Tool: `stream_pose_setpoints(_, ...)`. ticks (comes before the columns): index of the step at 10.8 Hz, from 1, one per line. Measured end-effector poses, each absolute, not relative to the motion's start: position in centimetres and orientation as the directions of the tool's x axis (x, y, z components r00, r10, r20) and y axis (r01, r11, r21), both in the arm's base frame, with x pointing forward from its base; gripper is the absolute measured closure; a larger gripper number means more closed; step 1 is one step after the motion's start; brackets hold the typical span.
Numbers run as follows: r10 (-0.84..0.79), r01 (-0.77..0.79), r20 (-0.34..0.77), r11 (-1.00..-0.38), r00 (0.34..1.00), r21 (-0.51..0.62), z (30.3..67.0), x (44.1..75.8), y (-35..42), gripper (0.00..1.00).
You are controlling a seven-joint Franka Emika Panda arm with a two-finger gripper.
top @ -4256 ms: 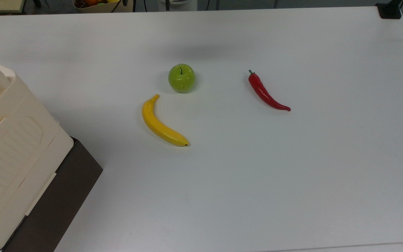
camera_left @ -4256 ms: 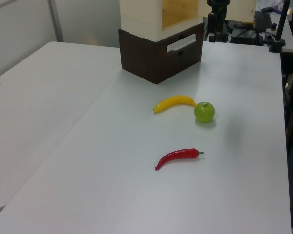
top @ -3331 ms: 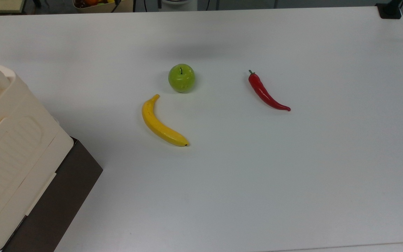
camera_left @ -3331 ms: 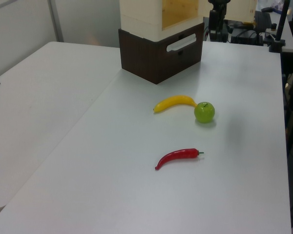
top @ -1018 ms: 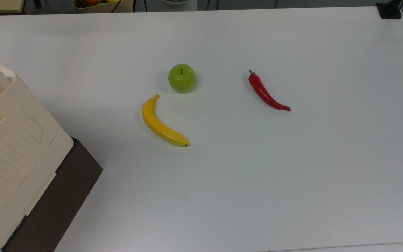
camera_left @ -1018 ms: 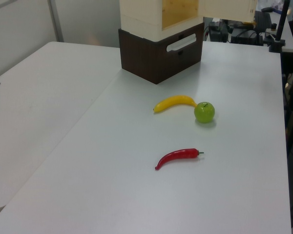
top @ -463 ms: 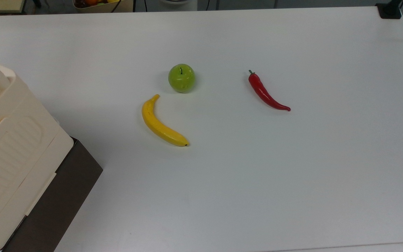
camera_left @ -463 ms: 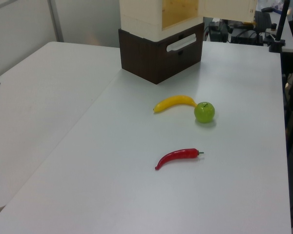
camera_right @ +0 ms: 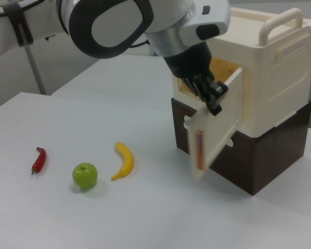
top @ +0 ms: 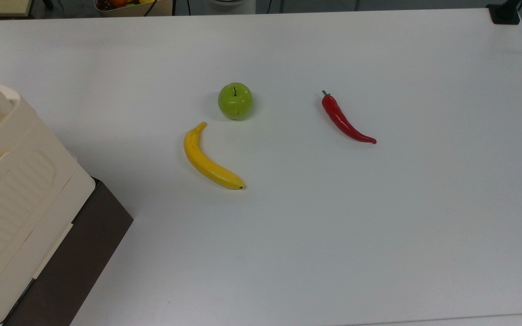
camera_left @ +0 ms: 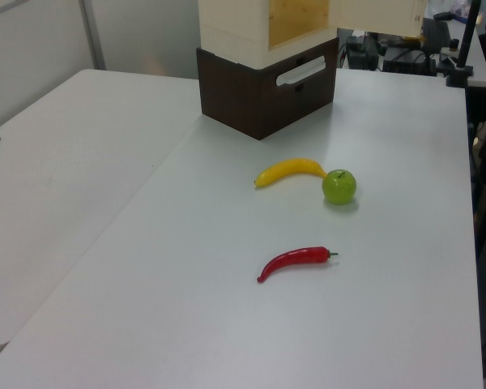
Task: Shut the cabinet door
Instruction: 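Push the door with the gripper, swinging it shut against the cabinet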
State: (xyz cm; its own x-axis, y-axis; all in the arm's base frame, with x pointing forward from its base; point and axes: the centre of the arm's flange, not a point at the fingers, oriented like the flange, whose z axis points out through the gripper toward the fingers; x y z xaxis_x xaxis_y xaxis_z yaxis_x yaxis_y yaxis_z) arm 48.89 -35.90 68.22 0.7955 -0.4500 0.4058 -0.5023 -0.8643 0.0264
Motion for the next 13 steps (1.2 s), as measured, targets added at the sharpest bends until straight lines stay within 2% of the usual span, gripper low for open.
stream_pose_setpoints(7, -0.368, -0.368, 0.396, -0.927, 0.841, -0.081, 66.5, 54.7, -28.3, 0.99)
stream_pose_setpoints(10, -0.387, -0.376, 0.479, -0.918, 0.788, -0.124, 65.8, 58.0, -26.2, 0.99)
stream_pose_setpoints(13, -0.383, -0.374, 0.594, -0.916, 0.708, -0.146, 64.8, 61.3, -25.0, 0.99)
